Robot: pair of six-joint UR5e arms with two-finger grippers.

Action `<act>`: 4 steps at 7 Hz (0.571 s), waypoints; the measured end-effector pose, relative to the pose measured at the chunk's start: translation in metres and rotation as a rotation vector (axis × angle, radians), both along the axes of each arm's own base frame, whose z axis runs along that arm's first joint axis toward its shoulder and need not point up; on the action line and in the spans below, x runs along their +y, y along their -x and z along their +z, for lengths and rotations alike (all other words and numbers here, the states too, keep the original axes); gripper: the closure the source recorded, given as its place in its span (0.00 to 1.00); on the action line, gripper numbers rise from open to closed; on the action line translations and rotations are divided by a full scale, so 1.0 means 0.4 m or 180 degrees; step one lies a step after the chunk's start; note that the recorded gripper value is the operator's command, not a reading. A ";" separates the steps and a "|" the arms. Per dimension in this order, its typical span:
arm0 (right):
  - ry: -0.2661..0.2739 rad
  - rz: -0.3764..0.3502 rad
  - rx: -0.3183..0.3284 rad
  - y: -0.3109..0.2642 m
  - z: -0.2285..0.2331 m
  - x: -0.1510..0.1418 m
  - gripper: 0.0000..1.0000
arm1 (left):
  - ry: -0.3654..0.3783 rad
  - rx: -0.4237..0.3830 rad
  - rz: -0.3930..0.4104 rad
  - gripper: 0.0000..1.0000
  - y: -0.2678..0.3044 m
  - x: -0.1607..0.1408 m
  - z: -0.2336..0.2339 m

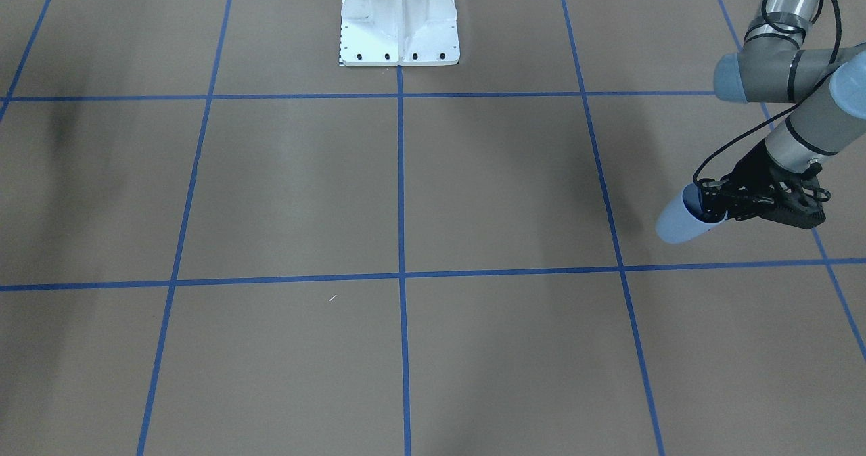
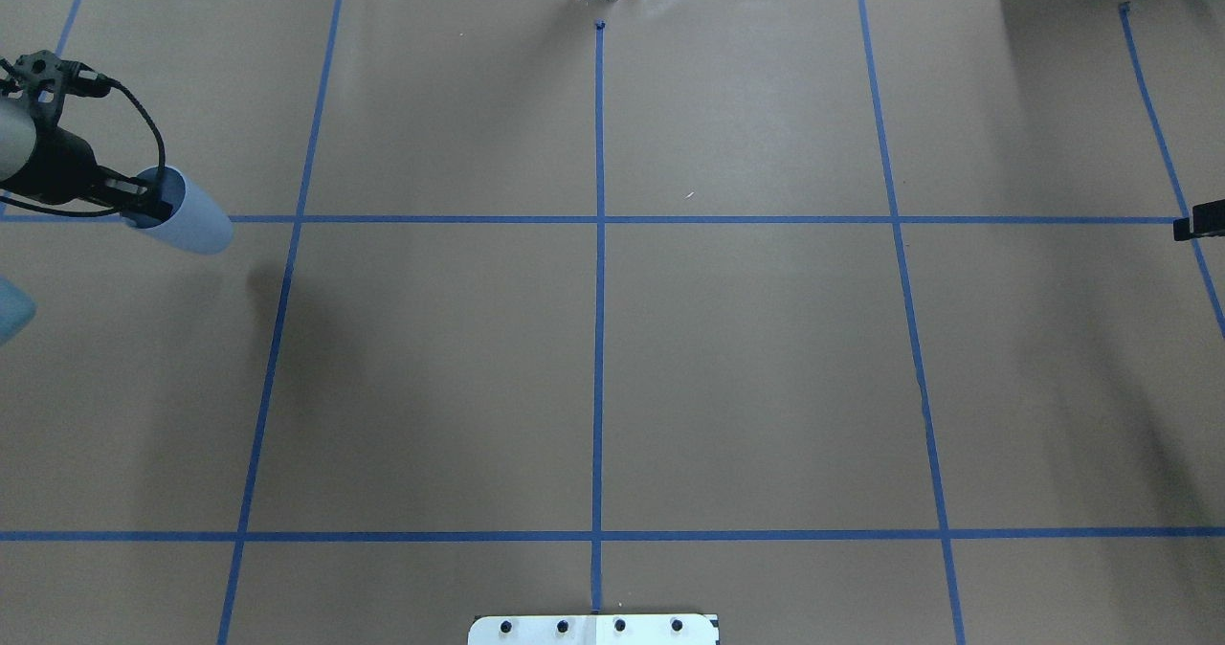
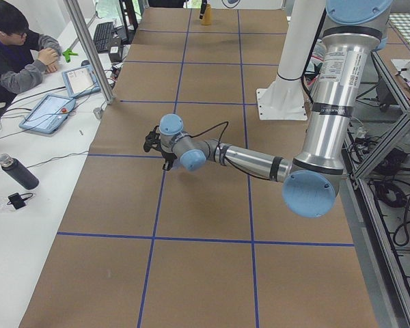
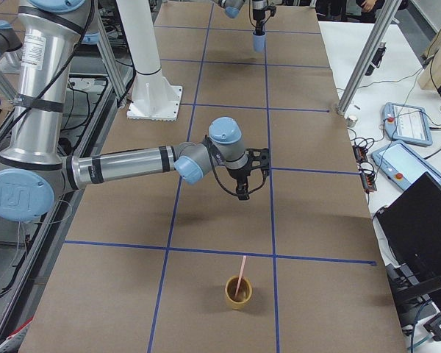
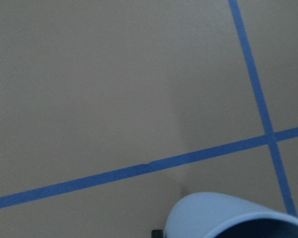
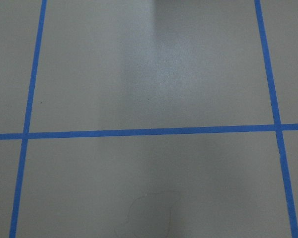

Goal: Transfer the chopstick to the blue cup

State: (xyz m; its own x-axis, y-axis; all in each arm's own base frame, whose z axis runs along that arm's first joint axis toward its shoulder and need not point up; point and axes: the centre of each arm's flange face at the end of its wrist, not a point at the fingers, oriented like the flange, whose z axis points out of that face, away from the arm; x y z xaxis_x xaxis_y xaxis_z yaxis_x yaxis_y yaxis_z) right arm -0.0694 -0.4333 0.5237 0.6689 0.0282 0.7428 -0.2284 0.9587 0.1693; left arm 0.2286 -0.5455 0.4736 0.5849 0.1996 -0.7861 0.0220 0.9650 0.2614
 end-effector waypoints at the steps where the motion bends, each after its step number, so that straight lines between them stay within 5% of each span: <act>1: 0.0001 -0.0003 -0.0003 0.000 0.000 0.000 0.00 | 0.0166 0.0086 -0.0132 1.00 -0.051 -0.008 -0.131; 4: 0.0001 -0.0004 -0.0004 0.000 0.001 0.001 0.00 | 0.0552 0.0005 -0.0450 1.00 -0.437 0.070 -0.482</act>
